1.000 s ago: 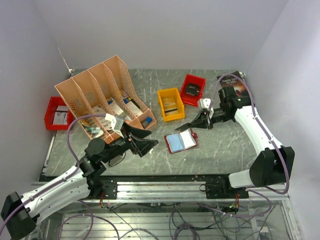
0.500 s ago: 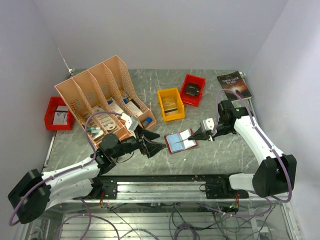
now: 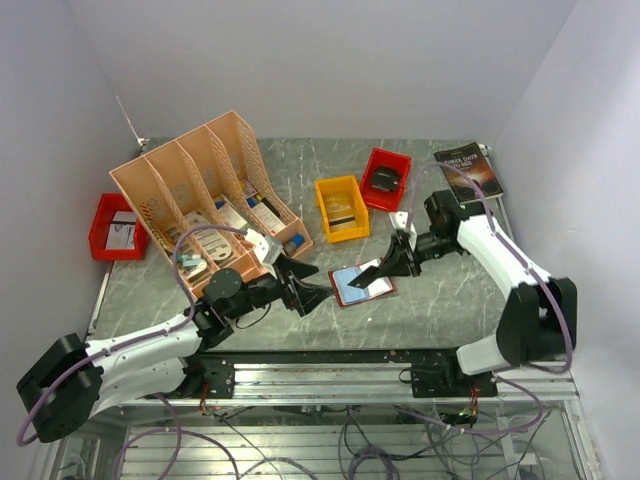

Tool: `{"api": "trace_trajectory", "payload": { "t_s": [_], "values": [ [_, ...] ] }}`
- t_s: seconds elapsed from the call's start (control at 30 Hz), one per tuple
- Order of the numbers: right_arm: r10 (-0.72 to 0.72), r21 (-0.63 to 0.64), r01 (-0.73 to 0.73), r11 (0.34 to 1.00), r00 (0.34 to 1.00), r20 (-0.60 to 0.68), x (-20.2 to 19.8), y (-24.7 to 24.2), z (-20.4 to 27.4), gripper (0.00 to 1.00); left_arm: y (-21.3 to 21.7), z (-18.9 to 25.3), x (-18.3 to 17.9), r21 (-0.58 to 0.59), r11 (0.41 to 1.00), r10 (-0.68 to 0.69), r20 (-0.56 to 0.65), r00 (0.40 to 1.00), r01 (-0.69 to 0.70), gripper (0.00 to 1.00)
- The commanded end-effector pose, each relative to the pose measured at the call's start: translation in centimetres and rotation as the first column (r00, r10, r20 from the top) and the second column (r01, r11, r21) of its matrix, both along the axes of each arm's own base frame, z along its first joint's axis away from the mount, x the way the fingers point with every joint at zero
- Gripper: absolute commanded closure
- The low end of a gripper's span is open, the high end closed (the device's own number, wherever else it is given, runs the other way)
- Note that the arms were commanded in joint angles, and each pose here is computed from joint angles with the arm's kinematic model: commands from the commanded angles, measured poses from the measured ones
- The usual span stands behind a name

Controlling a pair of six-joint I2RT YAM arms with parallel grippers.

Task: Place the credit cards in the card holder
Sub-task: Pick up the credit card from the storage box.

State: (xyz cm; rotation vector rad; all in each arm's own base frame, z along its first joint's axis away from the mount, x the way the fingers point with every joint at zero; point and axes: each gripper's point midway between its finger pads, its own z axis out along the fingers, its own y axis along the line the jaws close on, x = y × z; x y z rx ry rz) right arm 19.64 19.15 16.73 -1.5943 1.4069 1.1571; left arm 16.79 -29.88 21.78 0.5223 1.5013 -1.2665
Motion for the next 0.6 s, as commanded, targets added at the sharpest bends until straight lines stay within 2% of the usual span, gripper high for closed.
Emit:
{"api": "trace_trajectory", "payload": {
  "t_s": [0.0, 0.07, 0.2, 0.3, 0.47, 0.57],
  "values": [
    [-0.011, -0.073, -0.008, 0.997, 0.966, -0.257, -0.3, -0.1, -0.5, 1.0, 0.2, -2.2, 2.2, 0.082, 0.994, 0.083, -0.122, 0.989, -0.073, 0.07],
    [-0.028, -0.104, -0.009, 0.995, 0.937, -0.349, 0.0, 0.0, -1.6, 1.0, -0.2, -2.1, 2.2, 0.062, 0.997, 0.045, -0.139, 0.989, -0.036, 0.09],
    [-0.045, -0.147, -0.014, 0.989, 0.92, -0.388, 0.3, 0.2, -2.9, 1.0, -1.5, -3.2, 2.5, 0.113, 0.993, 0.004, -0.184, 0.983, 0.018, 0.14],
    [-0.081, -0.201, 0.007, 0.979, 0.93, -0.36, 0.8, 0.7, -3.3, 1.0, -2.6, -4.5, 2.4, 0.157, 0.984, -0.042, -0.231, 0.972, 0.08, 0.24],
    [-0.098, -0.244, 0.025, 0.969, 0.951, -0.295, 1.0, 1.2, -3.4, 1.0, -4.0, -5.8, 2.1, 0.177, 0.971, -0.112, -0.269, 0.957, 0.163, 0.34],
    [-0.063, -0.236, -0.01, 0.972, 0.952, -0.301, 0.2, 1.4, -3.1, 1.0, -4.5, -5.8, 1.7, 0.176, 0.964, -0.152, -0.259, 0.954, 0.201, 0.35]
  ]
}}
